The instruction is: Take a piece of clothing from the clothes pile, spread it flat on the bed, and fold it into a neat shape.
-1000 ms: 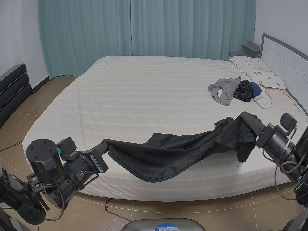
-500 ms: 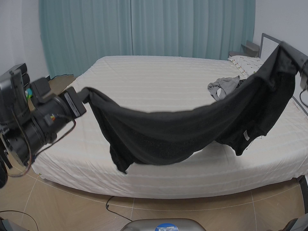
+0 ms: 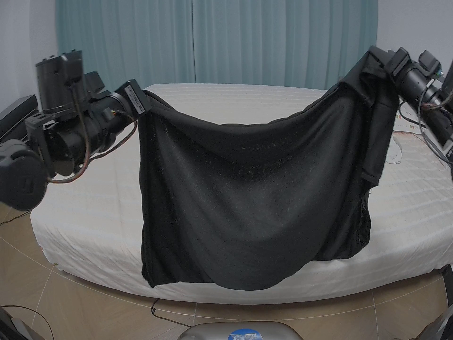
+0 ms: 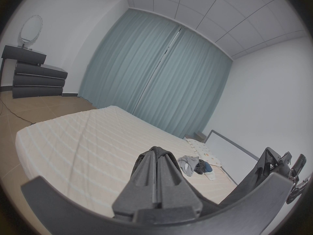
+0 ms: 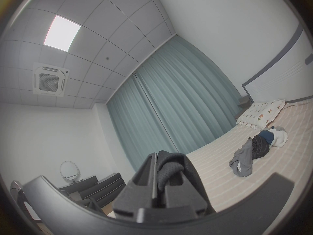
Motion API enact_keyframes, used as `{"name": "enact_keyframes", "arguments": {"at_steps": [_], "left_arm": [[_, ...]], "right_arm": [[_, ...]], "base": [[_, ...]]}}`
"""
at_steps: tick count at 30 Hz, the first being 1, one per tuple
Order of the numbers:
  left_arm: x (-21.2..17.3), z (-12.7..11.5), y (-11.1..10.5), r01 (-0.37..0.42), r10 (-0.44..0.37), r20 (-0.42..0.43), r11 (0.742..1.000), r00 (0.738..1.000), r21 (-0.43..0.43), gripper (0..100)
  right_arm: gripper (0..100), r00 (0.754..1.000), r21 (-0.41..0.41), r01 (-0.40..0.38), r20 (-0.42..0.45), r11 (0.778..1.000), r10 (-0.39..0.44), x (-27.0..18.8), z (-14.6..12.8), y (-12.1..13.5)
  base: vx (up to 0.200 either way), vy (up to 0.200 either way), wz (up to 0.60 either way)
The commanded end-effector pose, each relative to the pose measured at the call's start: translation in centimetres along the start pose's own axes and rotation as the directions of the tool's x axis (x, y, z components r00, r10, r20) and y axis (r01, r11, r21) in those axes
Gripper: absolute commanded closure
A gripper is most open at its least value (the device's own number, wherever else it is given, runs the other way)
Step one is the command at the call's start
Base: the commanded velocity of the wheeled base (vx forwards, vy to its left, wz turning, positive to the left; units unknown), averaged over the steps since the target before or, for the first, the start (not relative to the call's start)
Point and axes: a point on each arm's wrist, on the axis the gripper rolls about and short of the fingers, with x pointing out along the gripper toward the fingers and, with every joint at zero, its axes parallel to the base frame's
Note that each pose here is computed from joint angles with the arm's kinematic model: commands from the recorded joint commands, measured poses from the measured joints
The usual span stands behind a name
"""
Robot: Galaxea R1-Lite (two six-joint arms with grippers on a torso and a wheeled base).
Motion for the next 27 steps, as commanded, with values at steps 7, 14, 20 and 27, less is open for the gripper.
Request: {"name": "enact_keyframes", "arguments": {"at_steps": [7, 14, 20, 27], "left_arm": [[11.9, -6.8, 3.9, -0.155, 0.158, -0.122, 0.987, 0.98, 0.033, 100], [16.0, -11.9, 6.8, -0.219, 0.228, -0.199, 0.974, 0.953, 0.067, 100], [18.1, -17.3, 9.4, -0.27, 0.284, -0.284, 0.959, 0.916, 0.09, 100], [19.1, -20.7, 10.9, -0.312, 0.305, -0.358, 0.949, 0.883, 0.038, 100]], "right_arm": [[100, 0.992, -0.022, 0.078, -0.096, 0.997, -0.08, 6.9, -9.3, -5.4], [100, 0.979, -0.033, 0.135, -0.149, 0.99, -0.139, 7.7, -13.4, -8.9], [100, 0.947, -0.053, 0.22, -0.23, 0.974, -0.226, 7.6, -19.2, -14.1], [100, 0.89, -0.069, 0.322, -0.319, 0.944, -0.327, 6.4, -25.8, -18.1]], "base": [[0.2, 0.0, 0.0], [0.2, 0.0, 0.0], [0.0, 0.0, 0.0], [0.0, 0.0, 0.0]]}}
